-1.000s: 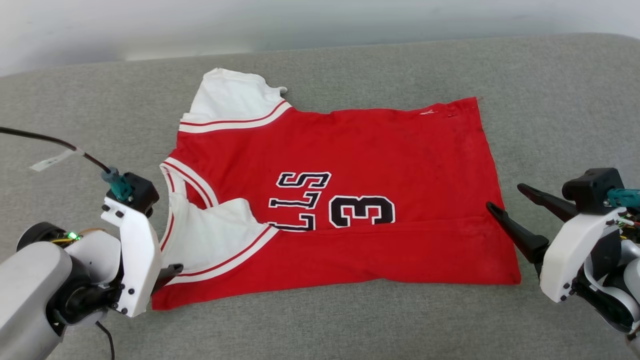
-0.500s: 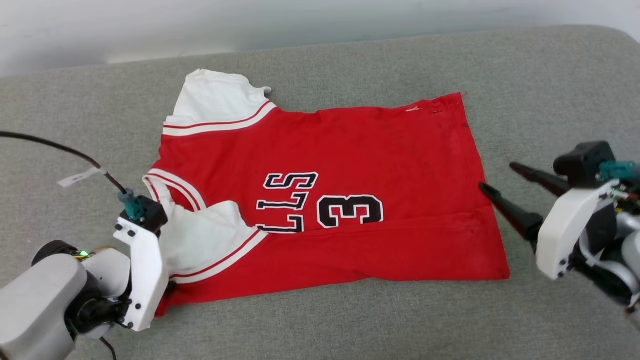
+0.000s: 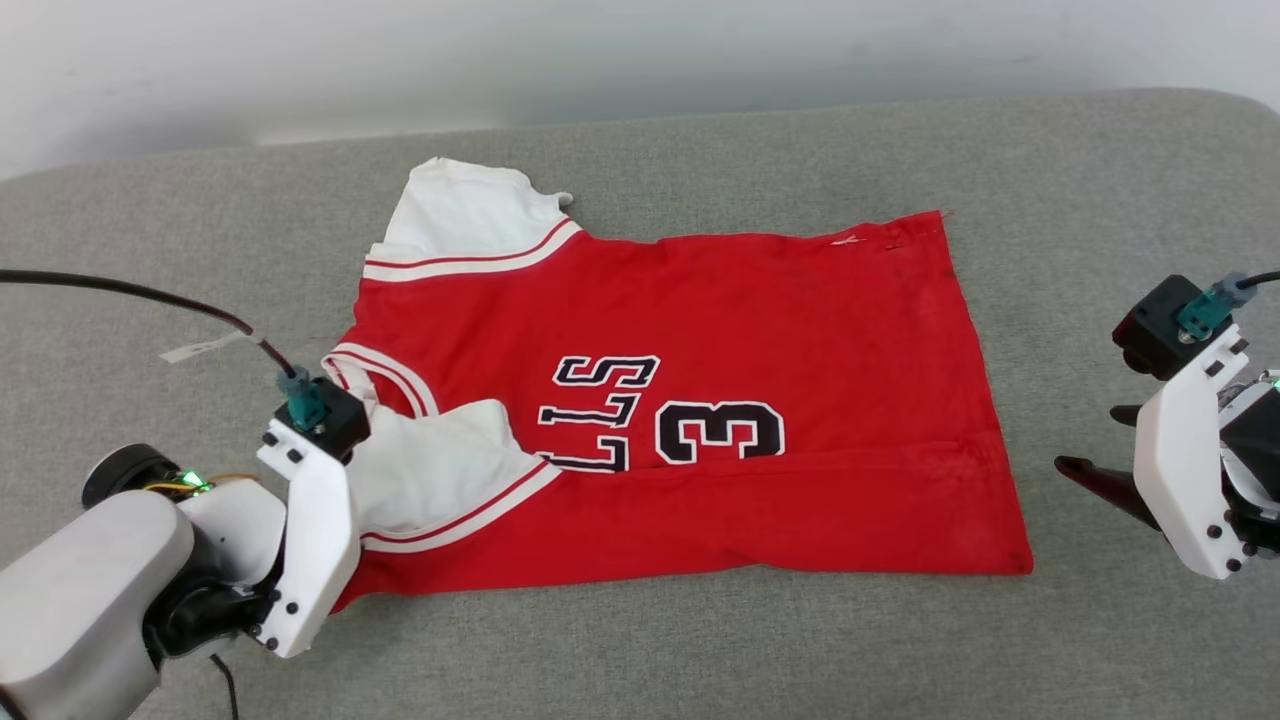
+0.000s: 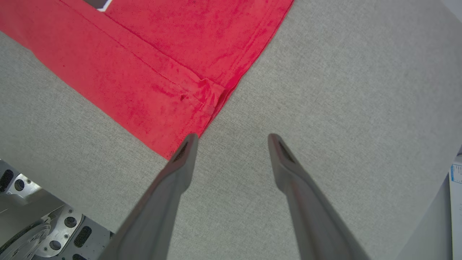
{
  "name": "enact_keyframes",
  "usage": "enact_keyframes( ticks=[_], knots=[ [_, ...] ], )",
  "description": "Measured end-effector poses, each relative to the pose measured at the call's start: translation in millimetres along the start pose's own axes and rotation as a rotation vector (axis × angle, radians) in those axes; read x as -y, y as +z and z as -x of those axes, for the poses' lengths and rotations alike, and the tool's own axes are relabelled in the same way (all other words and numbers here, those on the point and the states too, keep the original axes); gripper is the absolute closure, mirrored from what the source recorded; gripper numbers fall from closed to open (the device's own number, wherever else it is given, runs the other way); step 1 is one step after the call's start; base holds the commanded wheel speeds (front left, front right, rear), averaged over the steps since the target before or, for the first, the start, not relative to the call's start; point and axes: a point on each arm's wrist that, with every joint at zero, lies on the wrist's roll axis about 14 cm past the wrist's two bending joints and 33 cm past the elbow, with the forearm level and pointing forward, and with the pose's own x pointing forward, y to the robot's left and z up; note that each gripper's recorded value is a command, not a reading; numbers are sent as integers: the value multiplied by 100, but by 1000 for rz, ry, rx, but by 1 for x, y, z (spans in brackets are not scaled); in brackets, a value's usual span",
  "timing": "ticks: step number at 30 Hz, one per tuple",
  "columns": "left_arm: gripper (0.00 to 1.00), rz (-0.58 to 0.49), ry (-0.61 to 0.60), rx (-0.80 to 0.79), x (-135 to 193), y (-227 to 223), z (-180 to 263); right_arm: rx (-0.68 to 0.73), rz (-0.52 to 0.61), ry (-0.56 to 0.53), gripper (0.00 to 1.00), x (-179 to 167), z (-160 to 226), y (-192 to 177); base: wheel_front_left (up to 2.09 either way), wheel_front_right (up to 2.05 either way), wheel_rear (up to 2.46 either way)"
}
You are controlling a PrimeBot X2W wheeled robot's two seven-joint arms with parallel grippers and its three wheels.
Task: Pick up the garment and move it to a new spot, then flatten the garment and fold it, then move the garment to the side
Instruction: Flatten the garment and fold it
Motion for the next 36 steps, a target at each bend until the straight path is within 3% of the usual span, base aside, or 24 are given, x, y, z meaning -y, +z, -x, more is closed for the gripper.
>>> enact_keyframes(
  ticks=[6, 17, 19, 20, 36],
  knots=[
    [100, -26, -22, 6, 8, 4, -6, -176, -44, 108, 0, -26, -30, -29, 0, 0, 0],
    [100, -10, -16, 7, 3, 0, -13, -239, -149, 199, 0, -61, -70, -63, 0, 0, 0],
    [100, -4, -18, 4, 5, -3, -15, -221, -164, 192, 94, -61, -70, -64, 0, 0, 0],
    [100, 0, -20, 2, 5, -5, -14, -210, -165, 188, 100, -60, -69, -63, 0, 0, 0],
    [100, 39, -42, 78, 33, -21, 19, -79, -85, 132, 100, -42, -7, -54, 0, 0, 0]
  ],
)
